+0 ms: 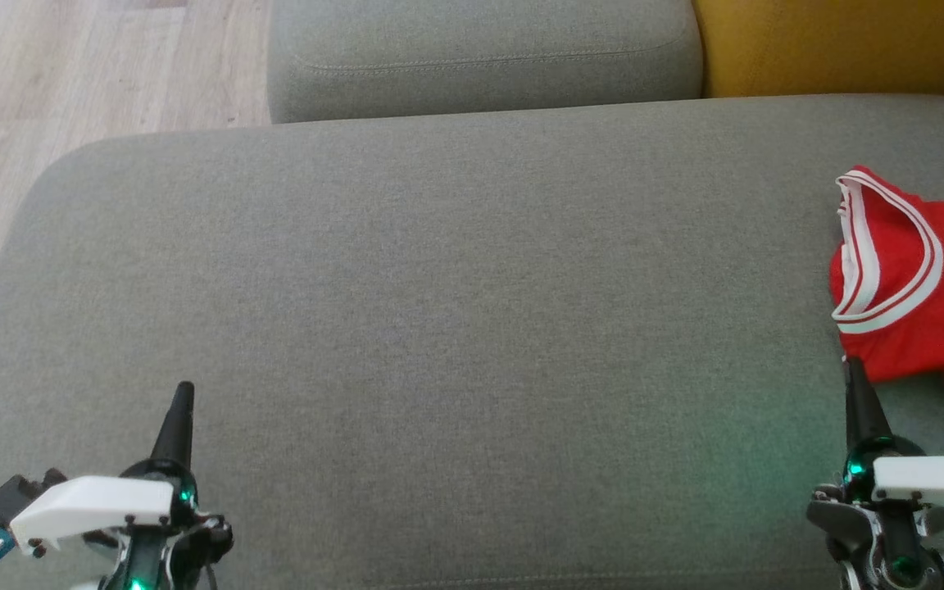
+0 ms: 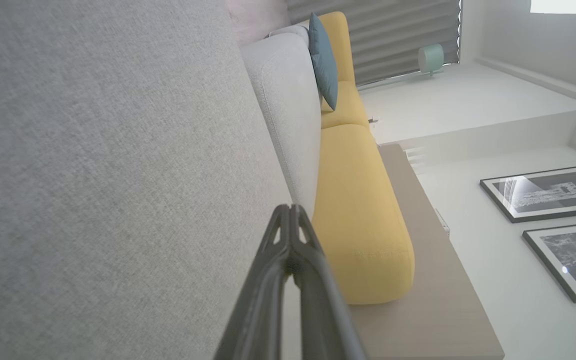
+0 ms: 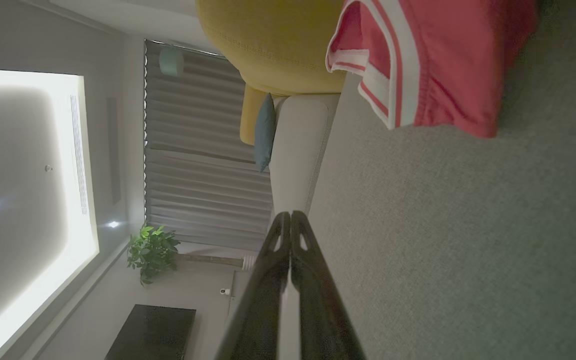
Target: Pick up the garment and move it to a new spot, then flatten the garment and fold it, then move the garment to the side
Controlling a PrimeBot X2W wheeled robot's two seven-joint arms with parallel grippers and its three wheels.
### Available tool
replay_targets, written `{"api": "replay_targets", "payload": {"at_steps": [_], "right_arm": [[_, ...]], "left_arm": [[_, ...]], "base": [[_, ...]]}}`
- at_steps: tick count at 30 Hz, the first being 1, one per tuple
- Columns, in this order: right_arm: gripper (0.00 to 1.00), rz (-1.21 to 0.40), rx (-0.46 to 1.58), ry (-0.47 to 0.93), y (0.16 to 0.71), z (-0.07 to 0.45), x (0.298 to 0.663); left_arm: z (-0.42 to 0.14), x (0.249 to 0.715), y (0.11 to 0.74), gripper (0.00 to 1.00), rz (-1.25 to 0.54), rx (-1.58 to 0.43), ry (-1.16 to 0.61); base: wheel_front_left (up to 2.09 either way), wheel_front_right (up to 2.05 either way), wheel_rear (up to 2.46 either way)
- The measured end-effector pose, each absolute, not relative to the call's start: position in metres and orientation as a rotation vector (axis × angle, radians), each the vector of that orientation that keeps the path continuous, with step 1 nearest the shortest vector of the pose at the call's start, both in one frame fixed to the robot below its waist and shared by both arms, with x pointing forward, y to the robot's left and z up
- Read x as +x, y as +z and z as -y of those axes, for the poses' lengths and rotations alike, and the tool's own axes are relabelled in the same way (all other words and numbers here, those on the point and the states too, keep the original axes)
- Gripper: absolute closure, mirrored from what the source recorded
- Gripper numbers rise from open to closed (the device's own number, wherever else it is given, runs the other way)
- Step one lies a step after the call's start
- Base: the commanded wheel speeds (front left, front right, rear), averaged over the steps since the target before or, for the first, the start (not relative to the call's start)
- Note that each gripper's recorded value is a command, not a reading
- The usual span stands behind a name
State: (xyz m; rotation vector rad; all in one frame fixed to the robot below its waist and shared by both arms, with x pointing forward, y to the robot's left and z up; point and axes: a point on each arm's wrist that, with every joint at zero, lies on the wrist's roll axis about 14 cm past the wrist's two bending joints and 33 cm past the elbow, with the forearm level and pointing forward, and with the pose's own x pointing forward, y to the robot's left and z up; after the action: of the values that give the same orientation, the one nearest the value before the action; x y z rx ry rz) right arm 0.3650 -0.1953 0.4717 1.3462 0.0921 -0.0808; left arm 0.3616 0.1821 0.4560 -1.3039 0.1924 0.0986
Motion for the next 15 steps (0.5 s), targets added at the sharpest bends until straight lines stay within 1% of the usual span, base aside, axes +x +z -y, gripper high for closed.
{"api": "replay_targets", "payload": {"at_steps": [15], "right_arm": [[1.00,-0.061,1.528,-0.089,0.476,0.201,0.372]], "left_arm": [[-0.185,0.368,0.468,1.00,-0.133,-1.508,0.073]], "base": [[0.00,0.00,0.00]]}}
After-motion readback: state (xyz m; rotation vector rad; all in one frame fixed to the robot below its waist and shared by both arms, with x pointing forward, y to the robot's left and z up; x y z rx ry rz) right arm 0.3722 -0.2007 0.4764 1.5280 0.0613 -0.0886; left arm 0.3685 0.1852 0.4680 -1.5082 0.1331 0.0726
